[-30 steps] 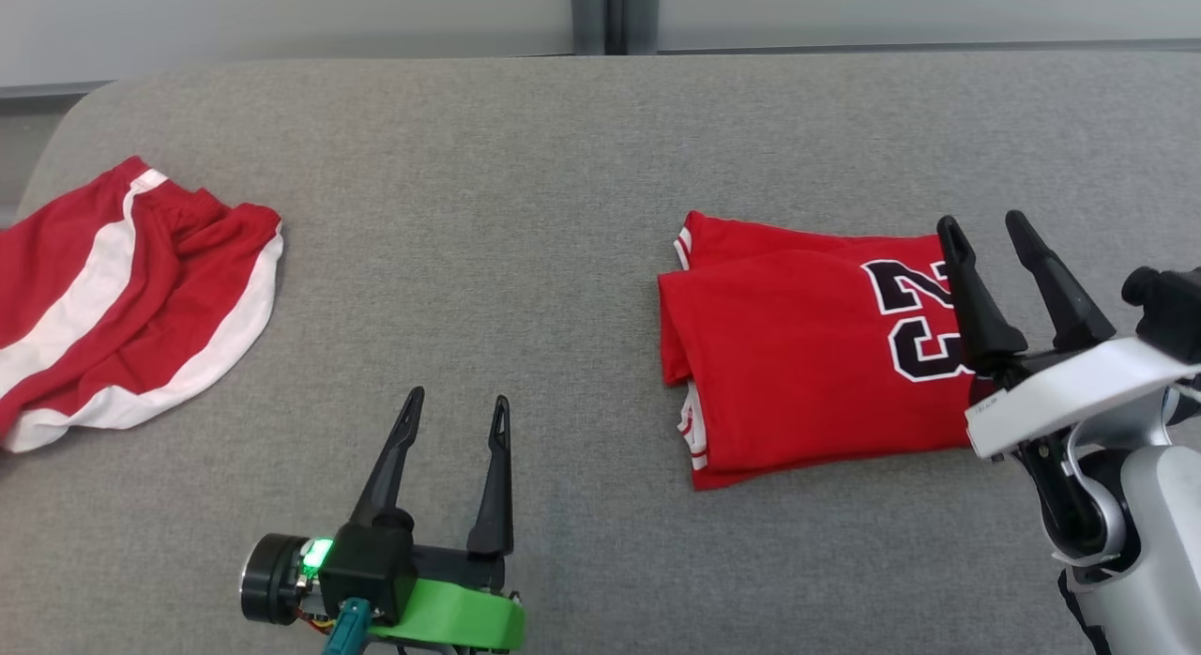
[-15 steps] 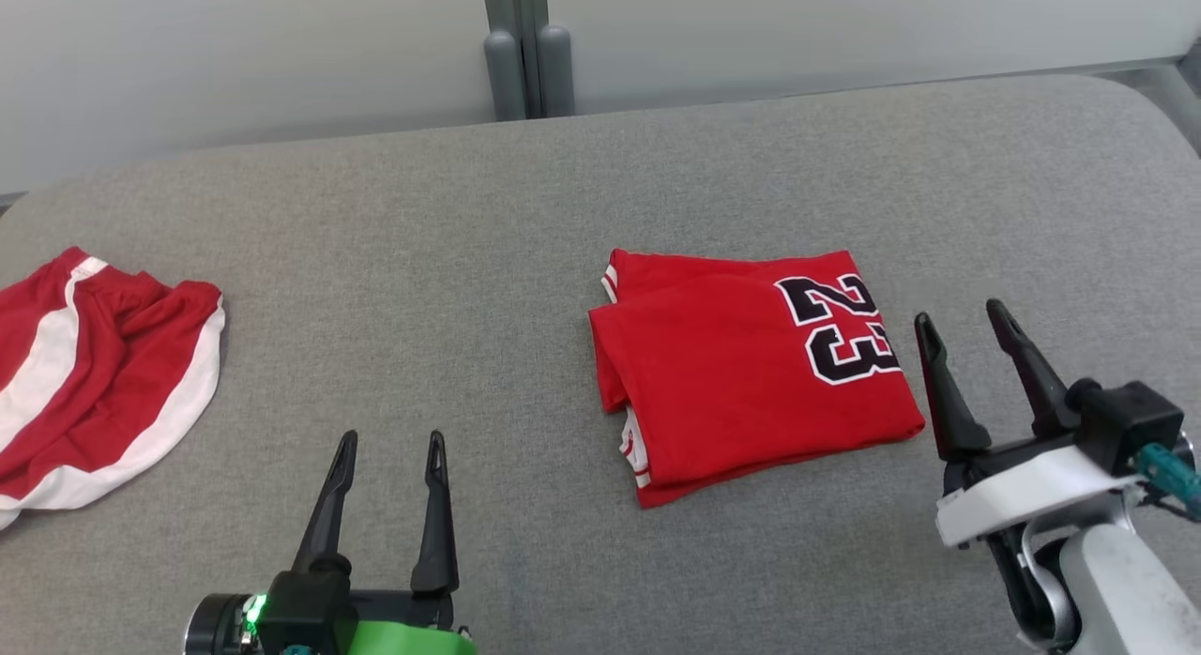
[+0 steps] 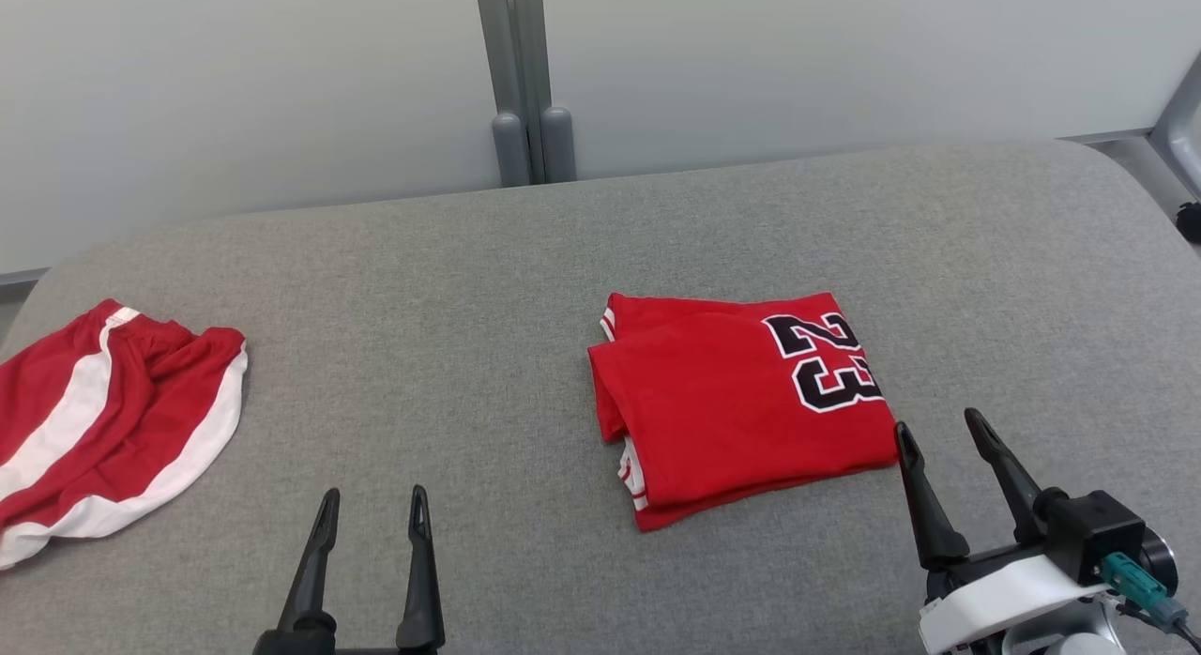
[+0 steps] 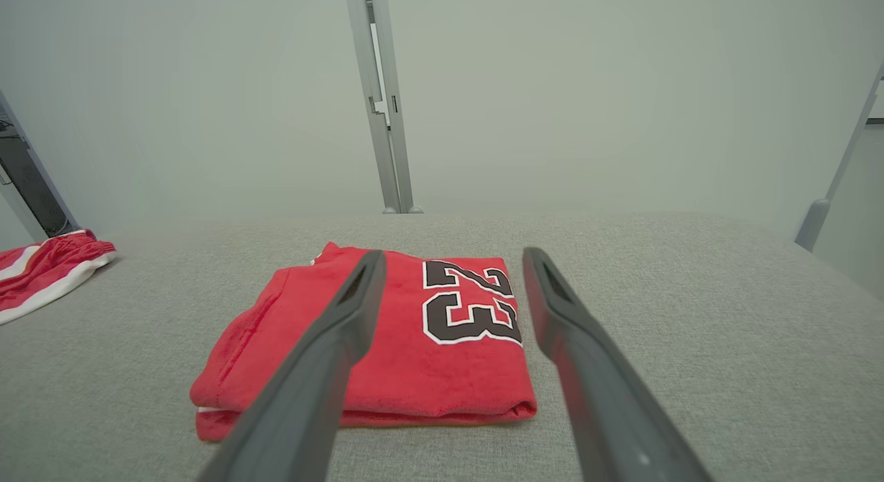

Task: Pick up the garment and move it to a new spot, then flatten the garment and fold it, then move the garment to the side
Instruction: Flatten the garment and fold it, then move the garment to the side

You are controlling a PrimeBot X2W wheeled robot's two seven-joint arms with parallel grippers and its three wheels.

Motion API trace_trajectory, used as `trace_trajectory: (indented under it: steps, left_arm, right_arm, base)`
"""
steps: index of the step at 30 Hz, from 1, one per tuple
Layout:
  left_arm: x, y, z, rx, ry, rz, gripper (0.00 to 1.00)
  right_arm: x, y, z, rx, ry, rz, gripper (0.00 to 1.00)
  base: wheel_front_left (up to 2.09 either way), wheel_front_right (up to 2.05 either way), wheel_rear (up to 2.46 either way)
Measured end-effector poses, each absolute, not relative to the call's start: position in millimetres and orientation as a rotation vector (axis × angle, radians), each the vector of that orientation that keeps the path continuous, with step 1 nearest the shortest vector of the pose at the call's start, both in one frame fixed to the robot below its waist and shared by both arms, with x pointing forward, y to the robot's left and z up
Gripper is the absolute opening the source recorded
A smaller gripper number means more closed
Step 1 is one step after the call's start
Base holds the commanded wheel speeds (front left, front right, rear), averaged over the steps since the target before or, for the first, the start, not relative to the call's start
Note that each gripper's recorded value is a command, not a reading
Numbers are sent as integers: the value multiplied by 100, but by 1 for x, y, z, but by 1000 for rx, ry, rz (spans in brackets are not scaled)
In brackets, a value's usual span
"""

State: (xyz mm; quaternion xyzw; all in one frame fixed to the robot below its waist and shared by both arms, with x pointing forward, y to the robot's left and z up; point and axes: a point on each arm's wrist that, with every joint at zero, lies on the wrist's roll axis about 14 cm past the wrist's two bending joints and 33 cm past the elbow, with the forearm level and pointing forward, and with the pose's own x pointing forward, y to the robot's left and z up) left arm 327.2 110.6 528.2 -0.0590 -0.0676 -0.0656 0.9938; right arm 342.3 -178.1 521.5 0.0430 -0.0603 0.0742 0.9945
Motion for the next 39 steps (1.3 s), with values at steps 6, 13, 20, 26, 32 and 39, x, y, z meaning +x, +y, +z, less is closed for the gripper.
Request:
trace_trajectory:
  steps: [6,13,20,26,32,39]
  left_arm:
    - [321,117,524,-111,-123,-109,100]
    - [318,120,524,-105,-125,-96,100]
    - [317,120,518,-96,-107,-95,100]
    - [316,122,516,-94,-101,-91,100]
    - [316,121,516,-94,-101,-94,100]
    - [316,120,513,-96,-90,-95,100]
  right_arm:
    - [337,-173,519,82,-115,162,100]
    - [335,-166,519,87,-116,180,100]
    - [335,-164,518,87,-112,184,100]
    - [335,-163,517,86,-109,188,100]
    - [334,-163,517,86,-108,190,100]
    - [335,-161,517,85,-107,197,100]
  base:
    - [0,0,0]
    - [0,0,0]
    - [0,0,0]
    - [0,0,0]
    - [0,0,0]
    - [0,0,0]
